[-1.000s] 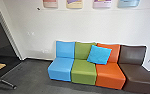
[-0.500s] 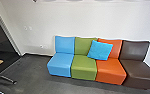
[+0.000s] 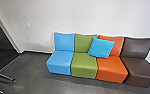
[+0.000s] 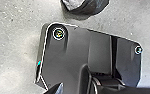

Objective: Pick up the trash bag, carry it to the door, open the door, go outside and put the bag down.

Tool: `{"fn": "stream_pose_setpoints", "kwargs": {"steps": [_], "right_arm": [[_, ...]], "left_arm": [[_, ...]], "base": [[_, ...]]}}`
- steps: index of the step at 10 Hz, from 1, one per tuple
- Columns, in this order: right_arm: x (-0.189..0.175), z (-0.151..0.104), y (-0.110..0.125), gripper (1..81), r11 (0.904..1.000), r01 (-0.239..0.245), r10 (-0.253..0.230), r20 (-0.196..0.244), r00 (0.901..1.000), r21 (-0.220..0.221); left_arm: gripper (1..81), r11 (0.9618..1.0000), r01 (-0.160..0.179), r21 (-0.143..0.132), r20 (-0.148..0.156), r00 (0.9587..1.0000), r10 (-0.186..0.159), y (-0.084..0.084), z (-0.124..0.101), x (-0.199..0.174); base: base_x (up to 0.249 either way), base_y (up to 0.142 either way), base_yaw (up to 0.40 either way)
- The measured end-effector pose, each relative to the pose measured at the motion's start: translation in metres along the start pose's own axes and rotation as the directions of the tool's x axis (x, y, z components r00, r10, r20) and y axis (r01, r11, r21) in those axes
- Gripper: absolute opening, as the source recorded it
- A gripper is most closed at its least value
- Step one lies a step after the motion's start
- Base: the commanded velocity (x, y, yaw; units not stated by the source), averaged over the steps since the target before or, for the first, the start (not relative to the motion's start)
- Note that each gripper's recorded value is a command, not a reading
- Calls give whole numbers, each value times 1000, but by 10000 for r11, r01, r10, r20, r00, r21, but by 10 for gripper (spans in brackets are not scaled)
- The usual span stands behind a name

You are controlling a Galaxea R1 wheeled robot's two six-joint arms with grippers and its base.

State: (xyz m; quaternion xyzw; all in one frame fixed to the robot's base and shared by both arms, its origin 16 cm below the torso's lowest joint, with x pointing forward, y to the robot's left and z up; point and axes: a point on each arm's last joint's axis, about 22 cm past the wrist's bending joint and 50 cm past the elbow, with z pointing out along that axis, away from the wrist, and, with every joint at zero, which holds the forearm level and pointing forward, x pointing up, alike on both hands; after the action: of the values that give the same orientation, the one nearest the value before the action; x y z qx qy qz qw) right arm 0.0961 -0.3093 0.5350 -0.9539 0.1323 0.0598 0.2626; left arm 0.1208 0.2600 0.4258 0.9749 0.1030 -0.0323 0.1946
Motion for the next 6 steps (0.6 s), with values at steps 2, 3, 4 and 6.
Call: {"fn": "stream_pose_setpoints", "kwargs": {"steps": [2,3,4,6], "right_arm": [[40,-10,-5,811,9998,194,-189,-482,9987,91],[56,-11,-15,811,9991,316,-300,-586,9978,276],[79,-13,-27,811,9979,467,-431,-768,9961,452],[127,-29,-32,811,9959,785,-723,-1252,9895,451]], "left_arm": [[811,10000,-34,-79,-159,9999,33,5,3,26],[811,9999,-13,-110,-237,9997,10,7,5,37],[811,9999,-31,-155,-363,9993,26,10,7,51],[811,9996,-166,-249,-549,9984,153,17,10,82]], "base": [[0,0,0],[0,0,0],[0,0,0],[0,0,0]]}}
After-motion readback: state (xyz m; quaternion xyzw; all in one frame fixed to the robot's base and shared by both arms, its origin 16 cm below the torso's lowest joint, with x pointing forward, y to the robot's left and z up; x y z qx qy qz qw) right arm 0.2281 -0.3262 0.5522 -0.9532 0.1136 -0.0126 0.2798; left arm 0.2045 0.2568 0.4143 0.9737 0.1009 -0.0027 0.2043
